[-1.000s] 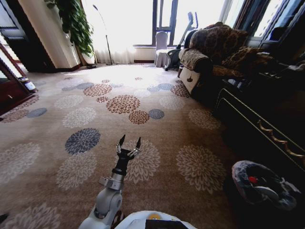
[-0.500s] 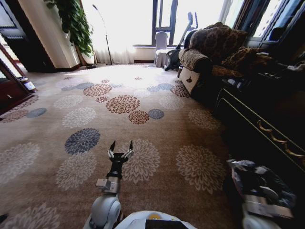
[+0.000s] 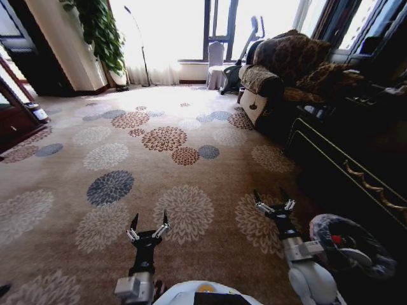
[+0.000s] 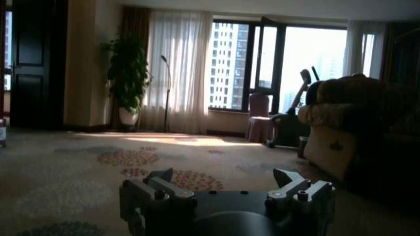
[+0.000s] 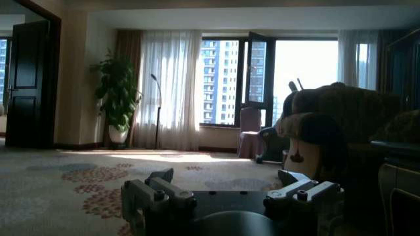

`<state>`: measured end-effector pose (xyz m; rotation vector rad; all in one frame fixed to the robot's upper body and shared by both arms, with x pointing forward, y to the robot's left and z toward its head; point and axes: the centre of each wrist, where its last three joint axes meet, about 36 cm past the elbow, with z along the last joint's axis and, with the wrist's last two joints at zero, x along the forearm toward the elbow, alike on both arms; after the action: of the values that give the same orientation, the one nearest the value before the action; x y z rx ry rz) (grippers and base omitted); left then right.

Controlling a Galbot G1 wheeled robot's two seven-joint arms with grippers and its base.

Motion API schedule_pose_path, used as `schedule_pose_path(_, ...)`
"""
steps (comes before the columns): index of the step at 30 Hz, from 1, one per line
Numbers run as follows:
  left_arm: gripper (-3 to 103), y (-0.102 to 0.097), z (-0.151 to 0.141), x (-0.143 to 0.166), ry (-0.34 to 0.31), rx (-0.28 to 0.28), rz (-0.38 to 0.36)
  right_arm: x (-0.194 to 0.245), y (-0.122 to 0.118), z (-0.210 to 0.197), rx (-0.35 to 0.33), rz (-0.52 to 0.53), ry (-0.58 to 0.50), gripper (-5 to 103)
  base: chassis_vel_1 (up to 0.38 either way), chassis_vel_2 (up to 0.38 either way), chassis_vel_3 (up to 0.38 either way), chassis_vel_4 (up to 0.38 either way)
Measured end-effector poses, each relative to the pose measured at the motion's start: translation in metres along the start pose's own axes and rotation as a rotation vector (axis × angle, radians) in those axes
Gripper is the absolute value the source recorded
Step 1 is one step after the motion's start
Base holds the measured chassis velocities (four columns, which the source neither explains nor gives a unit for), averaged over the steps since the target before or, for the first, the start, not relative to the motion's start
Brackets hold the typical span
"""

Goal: Pick up the trash from the ground and place it into the trash bin.

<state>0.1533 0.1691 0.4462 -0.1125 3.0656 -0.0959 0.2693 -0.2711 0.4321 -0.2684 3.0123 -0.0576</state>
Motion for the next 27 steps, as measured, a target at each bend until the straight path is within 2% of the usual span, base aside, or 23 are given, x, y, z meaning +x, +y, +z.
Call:
schedule_pose_path(5, 100, 0.001, -0.009, 0.001, -0.033, -0.004, 0.052, 0.006, 0.003, -0.010, -0.008, -0.003, 0.043, 100, 0.000, 0.000, 0.000, 0.000)
schedule_pose_path(27, 100, 0.001, -0.008, 0.000, -0.036, -0.001, 0.056, 0.007, 0.002, -0.010, -0.012, 0.003, 0.045, 100, 0.000, 0.000, 0.000, 0.000)
